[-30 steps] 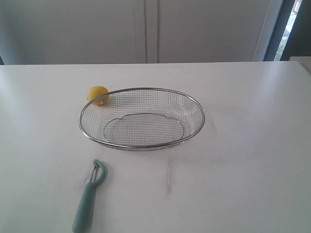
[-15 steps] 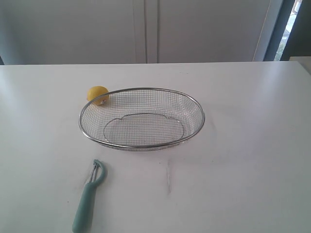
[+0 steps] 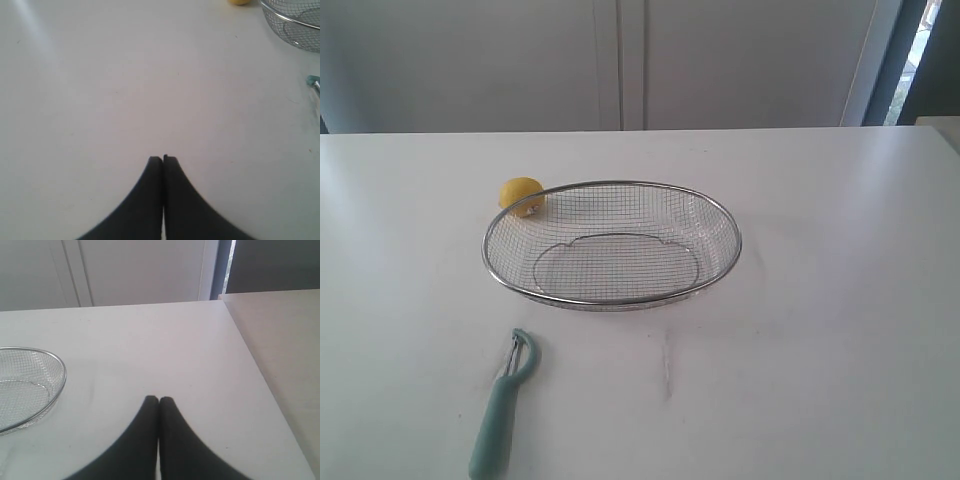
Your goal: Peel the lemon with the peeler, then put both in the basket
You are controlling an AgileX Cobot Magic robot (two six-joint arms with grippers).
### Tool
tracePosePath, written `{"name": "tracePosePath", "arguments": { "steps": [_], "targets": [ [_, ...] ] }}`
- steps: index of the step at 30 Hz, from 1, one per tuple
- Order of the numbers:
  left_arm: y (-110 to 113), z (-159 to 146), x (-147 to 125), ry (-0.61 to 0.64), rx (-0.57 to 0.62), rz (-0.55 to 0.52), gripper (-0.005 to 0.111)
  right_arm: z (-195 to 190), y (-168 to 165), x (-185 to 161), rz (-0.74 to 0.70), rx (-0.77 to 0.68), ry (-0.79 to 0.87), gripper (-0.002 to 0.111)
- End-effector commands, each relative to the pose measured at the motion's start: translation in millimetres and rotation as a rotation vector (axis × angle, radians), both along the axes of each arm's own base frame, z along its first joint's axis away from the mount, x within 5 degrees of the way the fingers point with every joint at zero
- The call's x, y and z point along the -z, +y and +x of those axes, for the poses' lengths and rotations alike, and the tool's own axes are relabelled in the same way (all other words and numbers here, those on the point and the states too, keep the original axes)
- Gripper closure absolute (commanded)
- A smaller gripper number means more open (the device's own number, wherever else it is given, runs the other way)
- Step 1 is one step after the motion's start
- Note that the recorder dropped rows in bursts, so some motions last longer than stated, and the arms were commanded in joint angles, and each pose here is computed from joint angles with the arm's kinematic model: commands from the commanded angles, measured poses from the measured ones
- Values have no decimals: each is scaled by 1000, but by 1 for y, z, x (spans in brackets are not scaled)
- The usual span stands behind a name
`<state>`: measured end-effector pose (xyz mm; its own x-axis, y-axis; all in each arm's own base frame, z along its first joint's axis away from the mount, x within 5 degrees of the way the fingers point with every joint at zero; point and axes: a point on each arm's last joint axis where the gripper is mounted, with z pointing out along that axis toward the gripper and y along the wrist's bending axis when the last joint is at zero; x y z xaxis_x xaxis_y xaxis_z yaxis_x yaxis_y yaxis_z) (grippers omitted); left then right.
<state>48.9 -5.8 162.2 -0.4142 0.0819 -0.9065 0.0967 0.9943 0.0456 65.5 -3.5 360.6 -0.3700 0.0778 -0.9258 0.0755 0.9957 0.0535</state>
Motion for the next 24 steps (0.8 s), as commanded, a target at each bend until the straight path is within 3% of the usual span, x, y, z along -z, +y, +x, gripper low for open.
{"name": "tracePosePath", "arguments": {
  "steps": [1, 9, 24],
  "targets": [
    [0, 0, 2, 0, 0, -8, 107, -1, 0, -2, 7, 7, -5, 108],
    [0, 0, 2, 0, 0, -8, 107, 4, 0, 2, 0, 2, 58, 108],
    [0, 0, 2, 0, 0, -8, 107, 66, 6, 35, 149, -48, 542, 108]
  ]
}}
